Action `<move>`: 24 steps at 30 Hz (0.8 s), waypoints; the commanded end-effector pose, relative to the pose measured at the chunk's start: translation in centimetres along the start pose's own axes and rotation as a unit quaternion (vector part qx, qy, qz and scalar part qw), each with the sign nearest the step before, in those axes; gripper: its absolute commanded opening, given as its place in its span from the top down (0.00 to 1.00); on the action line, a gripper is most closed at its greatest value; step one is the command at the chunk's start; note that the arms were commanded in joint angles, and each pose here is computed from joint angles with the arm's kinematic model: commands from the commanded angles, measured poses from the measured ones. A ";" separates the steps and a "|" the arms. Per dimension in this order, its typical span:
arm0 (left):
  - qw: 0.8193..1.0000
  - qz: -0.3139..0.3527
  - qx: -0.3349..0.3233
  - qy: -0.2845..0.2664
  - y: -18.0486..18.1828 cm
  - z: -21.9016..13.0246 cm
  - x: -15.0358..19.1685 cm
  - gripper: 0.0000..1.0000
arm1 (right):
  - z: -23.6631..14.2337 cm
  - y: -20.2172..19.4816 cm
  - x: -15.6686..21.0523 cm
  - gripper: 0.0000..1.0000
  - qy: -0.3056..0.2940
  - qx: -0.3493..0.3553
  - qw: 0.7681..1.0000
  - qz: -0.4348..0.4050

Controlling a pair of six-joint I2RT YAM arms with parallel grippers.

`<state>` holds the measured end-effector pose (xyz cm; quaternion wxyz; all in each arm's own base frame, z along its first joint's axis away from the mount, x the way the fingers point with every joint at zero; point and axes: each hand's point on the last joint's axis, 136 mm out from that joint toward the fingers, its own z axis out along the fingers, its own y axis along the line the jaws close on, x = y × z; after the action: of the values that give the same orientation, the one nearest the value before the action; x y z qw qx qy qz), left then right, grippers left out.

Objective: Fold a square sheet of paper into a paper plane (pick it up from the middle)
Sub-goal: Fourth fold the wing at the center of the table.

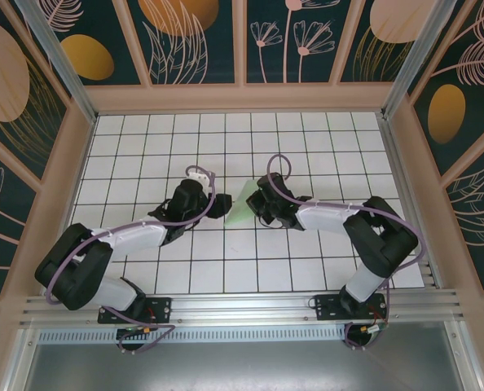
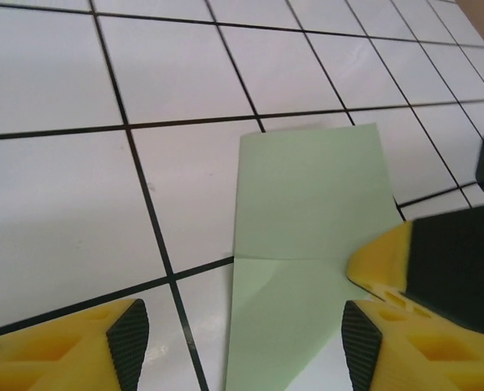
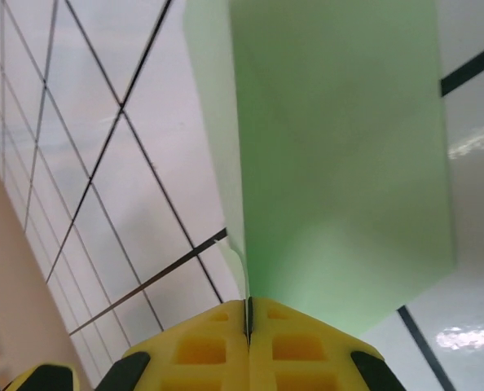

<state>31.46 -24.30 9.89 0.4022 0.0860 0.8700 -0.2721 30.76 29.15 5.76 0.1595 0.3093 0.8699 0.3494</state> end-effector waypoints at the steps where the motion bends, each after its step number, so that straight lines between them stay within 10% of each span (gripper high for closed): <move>1: 0.996 0.065 0.048 -0.039 -1.3 -0.1 -0.3 0.34 | 0.5 0.1 -0.7 1.00 -0.004 0.009 1.000 0.022; 24: 0.960 0.228 0.155 -0.043 -4.2 3.5 2.2 0.46 | 0.7 1.1 -1.4 1.00 0.054 0.012 0.997 0.046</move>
<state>30.78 -28.03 6.69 0.4488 0.2858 0.7967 -0.2866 32.51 28.95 6.17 0.1089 0.3316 0.8636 0.3639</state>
